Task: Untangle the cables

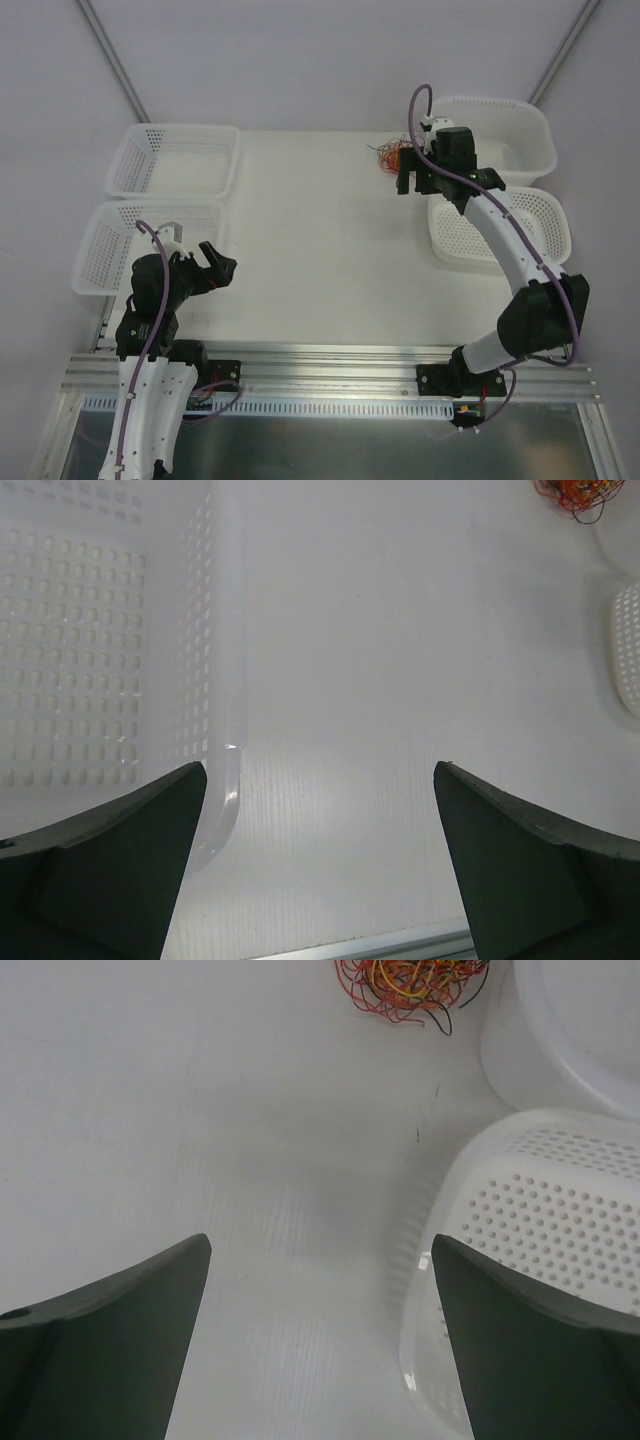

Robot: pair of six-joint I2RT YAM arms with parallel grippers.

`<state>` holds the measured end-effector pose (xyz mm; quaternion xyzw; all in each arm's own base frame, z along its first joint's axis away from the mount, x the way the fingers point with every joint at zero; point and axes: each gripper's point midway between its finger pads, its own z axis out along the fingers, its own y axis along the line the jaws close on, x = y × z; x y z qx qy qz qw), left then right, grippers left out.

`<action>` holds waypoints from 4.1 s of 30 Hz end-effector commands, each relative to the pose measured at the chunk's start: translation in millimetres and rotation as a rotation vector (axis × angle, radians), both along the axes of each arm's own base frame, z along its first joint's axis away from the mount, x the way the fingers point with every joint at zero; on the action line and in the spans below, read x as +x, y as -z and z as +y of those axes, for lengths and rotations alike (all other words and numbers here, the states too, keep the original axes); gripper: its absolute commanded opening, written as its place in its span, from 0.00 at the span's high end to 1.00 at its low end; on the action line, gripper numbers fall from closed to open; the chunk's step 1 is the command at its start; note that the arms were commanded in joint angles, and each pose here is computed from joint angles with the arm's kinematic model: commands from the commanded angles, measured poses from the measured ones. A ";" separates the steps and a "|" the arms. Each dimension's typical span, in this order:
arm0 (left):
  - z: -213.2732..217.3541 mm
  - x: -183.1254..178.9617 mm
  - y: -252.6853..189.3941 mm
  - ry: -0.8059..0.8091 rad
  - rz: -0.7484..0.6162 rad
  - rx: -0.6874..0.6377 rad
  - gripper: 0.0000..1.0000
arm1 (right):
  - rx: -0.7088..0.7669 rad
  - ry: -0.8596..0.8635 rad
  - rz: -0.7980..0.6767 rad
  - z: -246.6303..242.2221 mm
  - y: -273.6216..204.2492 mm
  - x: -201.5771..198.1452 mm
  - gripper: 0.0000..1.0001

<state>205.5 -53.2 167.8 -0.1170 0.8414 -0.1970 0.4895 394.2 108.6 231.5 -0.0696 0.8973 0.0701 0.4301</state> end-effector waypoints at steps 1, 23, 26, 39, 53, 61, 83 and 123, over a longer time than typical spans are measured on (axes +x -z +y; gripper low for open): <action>-1.8 11.8 -30.2 0.040 -0.153 0.034 0.01 | -0.010 -0.017 -0.209 21.4 -24.5 76.9 0.01; -1.8 13.9 -25.2 0.044 -0.134 0.038 0.01 | -0.184 0.089 -0.029 15.1 138.2 239.7 0.15; -2.3 13.4 -24.5 0.046 -0.133 0.037 0.01 | -0.143 0.085 0.014 15.8 143.9 232.7 0.27; -6.5 6.4 -29.1 0.060 -0.178 0.018 0.01 | 0.028 -0.151 0.229 96.4 162.5 115.9 0.99; -30.5 -8.1 -33.7 0.162 -0.197 -0.087 0.01 | -0.005 -0.567 0.318 177.6 142.7 -144.6 0.99; -60.7 -23.7 -29.5 0.299 -0.104 -0.241 0.01 | -0.049 -0.550 0.269 142.6 132.5 -194.9 0.60; -158.3 22.3 -29.5 0.259 0.224 -0.136 0.02 | 0.256 -0.079 0.049 94.6 89.3 -184.5 0.00; -231.7 51.4 81.5 0.193 0.500 0.189 1.00 | 0.402 -0.053 0.198 151.6 157.4 -165.0 0.04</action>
